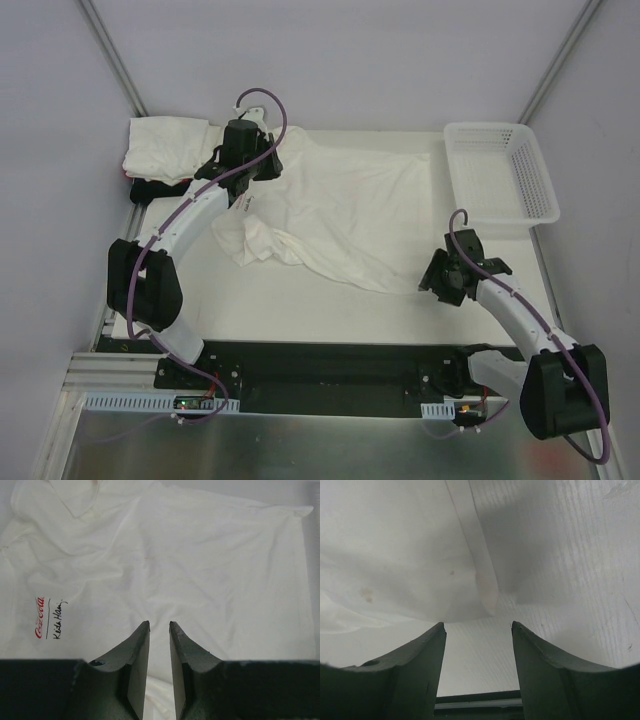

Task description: Fold and stack the t-shirts

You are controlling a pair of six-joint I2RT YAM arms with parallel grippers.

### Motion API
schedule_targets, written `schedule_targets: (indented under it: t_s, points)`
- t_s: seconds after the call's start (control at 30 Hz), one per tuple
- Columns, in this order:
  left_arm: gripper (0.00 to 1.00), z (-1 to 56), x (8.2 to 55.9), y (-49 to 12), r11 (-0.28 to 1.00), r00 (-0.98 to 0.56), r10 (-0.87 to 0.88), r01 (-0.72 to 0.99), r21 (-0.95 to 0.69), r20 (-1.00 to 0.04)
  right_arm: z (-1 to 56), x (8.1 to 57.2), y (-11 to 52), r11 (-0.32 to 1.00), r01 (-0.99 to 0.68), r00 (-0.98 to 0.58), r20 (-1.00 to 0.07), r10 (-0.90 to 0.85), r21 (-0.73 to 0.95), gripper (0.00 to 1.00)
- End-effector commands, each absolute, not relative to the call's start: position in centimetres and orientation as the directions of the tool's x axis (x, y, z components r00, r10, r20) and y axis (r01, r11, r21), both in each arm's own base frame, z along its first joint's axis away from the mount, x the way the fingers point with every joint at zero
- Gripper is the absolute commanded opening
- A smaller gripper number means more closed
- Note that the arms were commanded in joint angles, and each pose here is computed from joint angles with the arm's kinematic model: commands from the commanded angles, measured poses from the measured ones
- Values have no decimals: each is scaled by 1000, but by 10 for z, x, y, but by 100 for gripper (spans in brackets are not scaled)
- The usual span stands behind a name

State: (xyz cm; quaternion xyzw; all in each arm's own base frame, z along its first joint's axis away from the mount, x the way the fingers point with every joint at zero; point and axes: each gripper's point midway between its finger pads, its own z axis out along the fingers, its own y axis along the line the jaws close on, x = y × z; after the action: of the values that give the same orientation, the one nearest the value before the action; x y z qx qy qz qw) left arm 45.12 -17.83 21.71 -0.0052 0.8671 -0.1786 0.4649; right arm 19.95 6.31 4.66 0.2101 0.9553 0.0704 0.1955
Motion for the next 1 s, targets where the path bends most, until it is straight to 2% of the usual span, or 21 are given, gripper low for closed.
schedule_targets:
  t_s: [0.0,0.67,0.8,0.9,0.97]
  points:
    - [22,244,453,-178,935,-502,-165,195,-297,-849,40,205,70,891,380,-831,-330,447,248,58]
    - [21,239,453,-176,940,-511,-155,187,-285,-846,29,220,73,888,385,-825,-337,453,251,55]
    - [21,237,453,-177,939,-514,-157,187,-289,-843,27,229,75,888,381,-822,-346,453,258,47]
    - [21,235,454,-178,938,-520,-156,187,-290,-840,27,235,75,890,381,-822,-349,450,251,34]
    - [21,235,453,-178,937,-521,-157,189,-293,-839,27,238,74,891,380,-823,-350,448,248,31]
